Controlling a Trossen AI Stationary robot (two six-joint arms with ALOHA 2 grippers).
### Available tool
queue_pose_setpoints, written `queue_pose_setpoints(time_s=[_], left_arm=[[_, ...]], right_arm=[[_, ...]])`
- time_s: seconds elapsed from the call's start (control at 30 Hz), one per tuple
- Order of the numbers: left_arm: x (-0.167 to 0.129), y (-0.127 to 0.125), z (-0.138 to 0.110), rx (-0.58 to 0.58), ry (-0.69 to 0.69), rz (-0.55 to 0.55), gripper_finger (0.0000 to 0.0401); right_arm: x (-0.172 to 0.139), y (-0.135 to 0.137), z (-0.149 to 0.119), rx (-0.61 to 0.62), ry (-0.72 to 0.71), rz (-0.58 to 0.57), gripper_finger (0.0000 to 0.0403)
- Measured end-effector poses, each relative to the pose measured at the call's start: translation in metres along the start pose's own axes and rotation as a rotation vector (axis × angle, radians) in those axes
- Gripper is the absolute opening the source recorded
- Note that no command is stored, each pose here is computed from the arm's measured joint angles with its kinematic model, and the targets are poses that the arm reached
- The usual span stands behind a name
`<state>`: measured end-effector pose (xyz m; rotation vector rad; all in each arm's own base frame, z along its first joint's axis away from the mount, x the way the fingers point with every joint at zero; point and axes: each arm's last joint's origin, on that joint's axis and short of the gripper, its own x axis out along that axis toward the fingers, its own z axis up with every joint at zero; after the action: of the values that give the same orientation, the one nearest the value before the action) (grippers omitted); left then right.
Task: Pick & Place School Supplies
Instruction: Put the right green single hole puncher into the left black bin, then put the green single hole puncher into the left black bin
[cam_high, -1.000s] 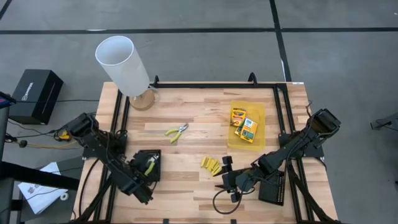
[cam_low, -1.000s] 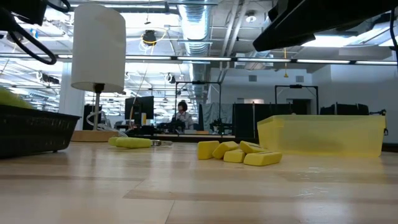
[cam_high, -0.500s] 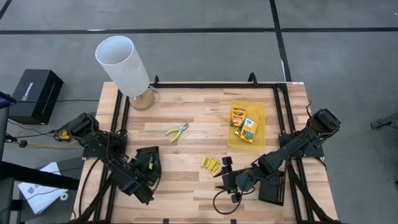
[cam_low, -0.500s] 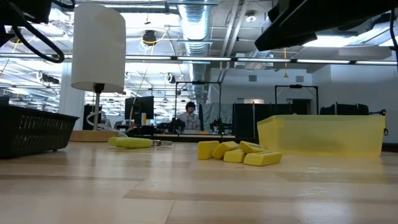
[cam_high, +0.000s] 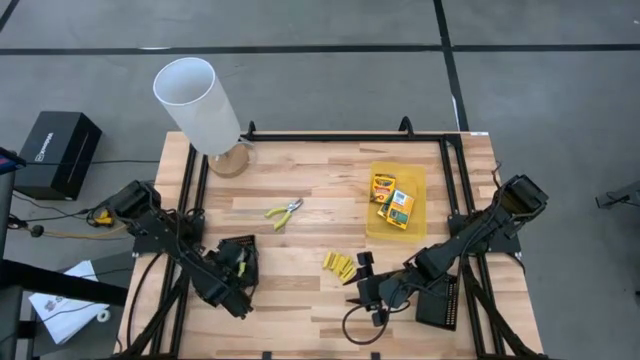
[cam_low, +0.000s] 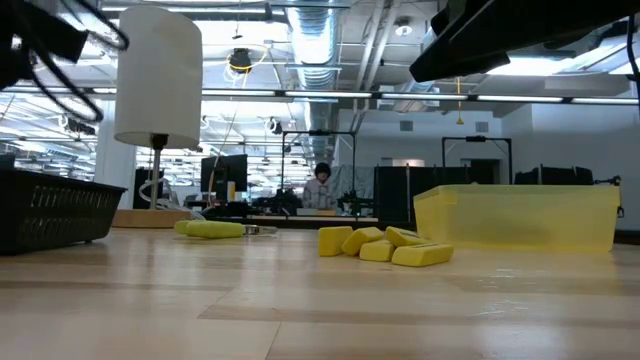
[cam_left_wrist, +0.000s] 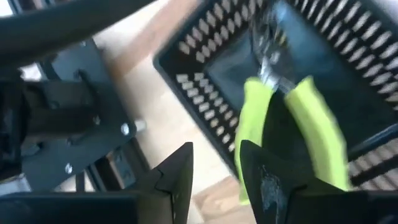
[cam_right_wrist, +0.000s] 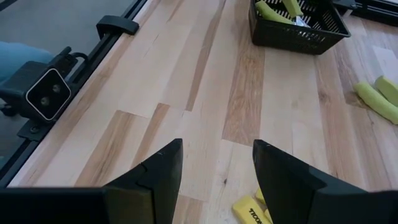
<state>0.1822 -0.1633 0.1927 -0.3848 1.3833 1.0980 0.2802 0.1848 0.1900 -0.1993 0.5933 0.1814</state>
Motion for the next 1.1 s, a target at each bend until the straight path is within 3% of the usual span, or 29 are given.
queue_pose_setpoints(time_s=[0.23, 0.43, 0.7, 0.8, 0.9, 1.1], left_arm=[[0.021, -0.007, -0.005, 0.010, 0.051, -0.065, 0.0111], [0.020, -0.015, -0.006, 0.002, 0.049, -0.167, 0.0104], [-0.004, 0.010, 0.005, -0.021, -0.011, -0.276, 0.0104], [-0.018, 0.027, 0.014, -0.057, -0.128, -0.381, 0.0104], [-0.031, 0.043, 0.023, -0.052, -0.332, -0.479, 0.0104], [-0.049, 0.058, 0.044, 0.020, -0.689, -0.550, 0.0104]], right_arm=[[0.000, 0.001, 0.000, 0.007, 0.004, 0.026, 0.0186], [0.000, 0.001, 0.000, 0.007, 0.003, 0.026, 0.0186], [0.000, 0.000, 0.000, 0.007, 0.002, 0.025, 0.0186], [0.000, 0.000, 0.001, 0.003, -0.009, 0.025, 0.0186], [0.000, 0.000, 0.004, -0.014, -0.030, 0.025, 0.0186], [0.001, -0.002, 0.007, -0.040, -0.057, 0.017, 0.0186]])
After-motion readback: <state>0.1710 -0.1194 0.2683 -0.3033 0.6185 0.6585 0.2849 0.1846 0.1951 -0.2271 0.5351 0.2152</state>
